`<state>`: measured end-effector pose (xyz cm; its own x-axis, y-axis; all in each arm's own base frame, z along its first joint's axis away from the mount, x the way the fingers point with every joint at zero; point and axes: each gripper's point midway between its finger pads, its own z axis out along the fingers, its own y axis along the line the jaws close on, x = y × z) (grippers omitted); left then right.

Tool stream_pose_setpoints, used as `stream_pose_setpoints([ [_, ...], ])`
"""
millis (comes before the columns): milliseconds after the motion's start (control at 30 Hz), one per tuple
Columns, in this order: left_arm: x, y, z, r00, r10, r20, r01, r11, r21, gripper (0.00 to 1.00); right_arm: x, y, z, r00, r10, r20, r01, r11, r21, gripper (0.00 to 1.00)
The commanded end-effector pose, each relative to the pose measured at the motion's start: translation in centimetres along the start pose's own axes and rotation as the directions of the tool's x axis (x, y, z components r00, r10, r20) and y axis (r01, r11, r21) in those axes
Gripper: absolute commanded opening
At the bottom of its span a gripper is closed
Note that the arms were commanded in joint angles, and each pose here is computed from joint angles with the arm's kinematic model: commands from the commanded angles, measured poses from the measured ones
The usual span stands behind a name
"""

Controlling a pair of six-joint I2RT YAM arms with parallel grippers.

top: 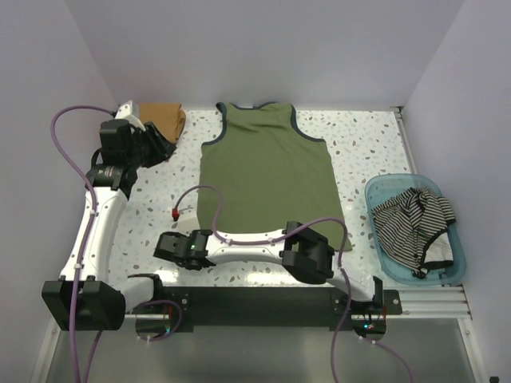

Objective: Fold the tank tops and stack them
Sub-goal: Flatten the tank top out

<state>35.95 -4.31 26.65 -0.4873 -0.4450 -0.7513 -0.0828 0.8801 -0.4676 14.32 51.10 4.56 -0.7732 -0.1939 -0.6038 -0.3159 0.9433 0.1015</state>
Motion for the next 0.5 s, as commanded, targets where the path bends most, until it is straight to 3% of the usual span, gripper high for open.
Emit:
stream_pose_setpoints([
  [0, -1.2, -0.4, 0.2, 0.999, 0.023, 0.042, -0.024, 0.999, 0.032, 0.48, 0.3, -0.1, 1.0, 1.0, -0.007, 0.01, 0.006, 1.0, 0.025, 0.27],
  [167, -0.4, -0.1, 0.8, 1.0, 0.008, 0.023, -0.009, 0.999, 0.037, 0.48, 1.3, -0.8, 2.0, 0.999, -0.036, -0.013, 0.037, 0.998, 0.059, 0.25],
  [267, 0.5, 0.4, 1.5, 1.0, -0.008, 0.011, 0.008, 0.999, 0.033, 0.48, 1.5, -1.6, 1.5, 0.999, -0.038, -0.016, 0.039, 0.998, 0.055, 0.15],
  [300, 0.8, 0.6, 1.7, 1.0, -0.012, 0.009, 0.012, 0.999, 0.034, 0.48, 1.3, -1.9, 1.1, 0.999, -0.033, -0.014, 0.034, 0.998, 0.053, 0.02],
  [467, 3.7, 2.1, 4.0, 0.998, -0.061, -0.033, 0.062, 0.998, 0.027, 0.5, 1.8, -4.7, -2.3, 1.0, -0.024, -0.015, 0.023, 1.0, -0.01, 0.0],
])
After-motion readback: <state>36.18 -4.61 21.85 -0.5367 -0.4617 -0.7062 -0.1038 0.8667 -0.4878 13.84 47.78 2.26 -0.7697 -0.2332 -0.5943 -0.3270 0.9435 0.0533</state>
